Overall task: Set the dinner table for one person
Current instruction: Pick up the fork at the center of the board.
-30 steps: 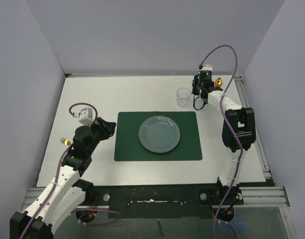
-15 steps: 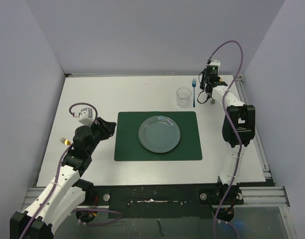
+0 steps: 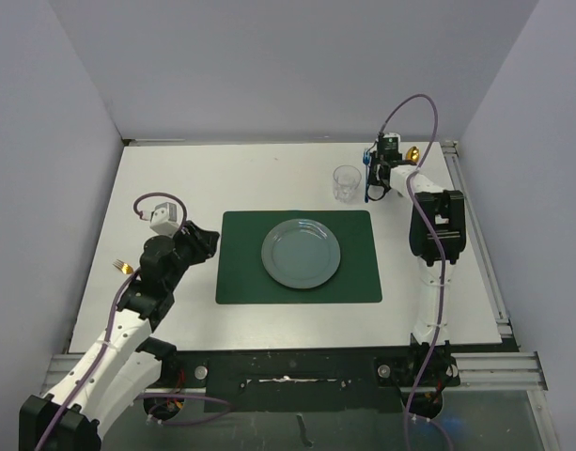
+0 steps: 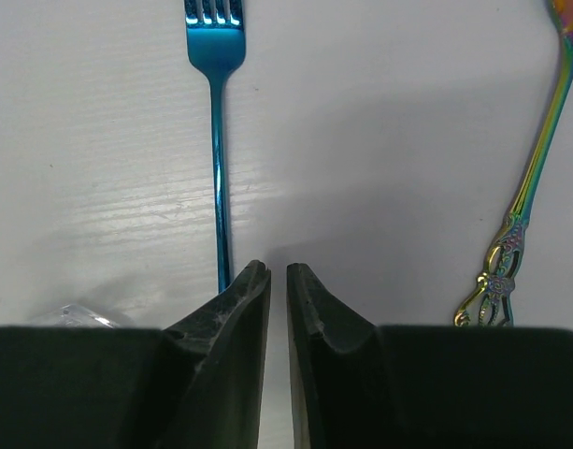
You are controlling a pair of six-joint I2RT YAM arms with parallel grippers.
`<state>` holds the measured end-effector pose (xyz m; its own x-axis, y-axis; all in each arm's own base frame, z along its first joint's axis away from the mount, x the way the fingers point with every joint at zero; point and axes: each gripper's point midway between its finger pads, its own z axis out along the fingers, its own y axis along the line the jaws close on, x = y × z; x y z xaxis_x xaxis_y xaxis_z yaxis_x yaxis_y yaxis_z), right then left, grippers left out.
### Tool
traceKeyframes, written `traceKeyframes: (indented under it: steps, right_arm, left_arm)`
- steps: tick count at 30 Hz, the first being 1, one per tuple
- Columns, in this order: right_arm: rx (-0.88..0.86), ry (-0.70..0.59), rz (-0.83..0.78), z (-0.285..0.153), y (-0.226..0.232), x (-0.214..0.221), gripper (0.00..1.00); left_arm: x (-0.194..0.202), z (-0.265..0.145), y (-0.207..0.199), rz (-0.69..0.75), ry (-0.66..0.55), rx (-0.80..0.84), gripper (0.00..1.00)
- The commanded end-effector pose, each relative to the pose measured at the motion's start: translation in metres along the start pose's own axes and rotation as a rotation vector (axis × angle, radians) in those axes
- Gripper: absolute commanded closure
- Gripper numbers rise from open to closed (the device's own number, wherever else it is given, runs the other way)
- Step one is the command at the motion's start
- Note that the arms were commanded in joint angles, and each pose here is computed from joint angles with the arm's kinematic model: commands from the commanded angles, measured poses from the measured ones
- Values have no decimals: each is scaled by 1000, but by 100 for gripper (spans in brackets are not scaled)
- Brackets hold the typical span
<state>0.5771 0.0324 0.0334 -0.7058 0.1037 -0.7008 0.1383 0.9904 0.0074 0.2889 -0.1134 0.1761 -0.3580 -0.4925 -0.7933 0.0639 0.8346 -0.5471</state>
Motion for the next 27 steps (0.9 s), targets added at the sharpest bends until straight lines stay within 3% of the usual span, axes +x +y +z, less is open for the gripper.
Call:
traceKeyframes:
  steps: [1, 10, 27]
  right_arm:
    - [-43, -72, 35, -8, 5, -32, 84]
    - [-135, -78, 105, -4, 11, -47, 82]
    - [-240, -38, 166, 9, 24, -37, 76]
  left_arm:
    - [-22, 1, -17, 11, -55, 45, 61]
    - [-23, 3, -17, 13, -57, 44, 61]
    - [-24, 3, -16, 21, -61, 36, 61]
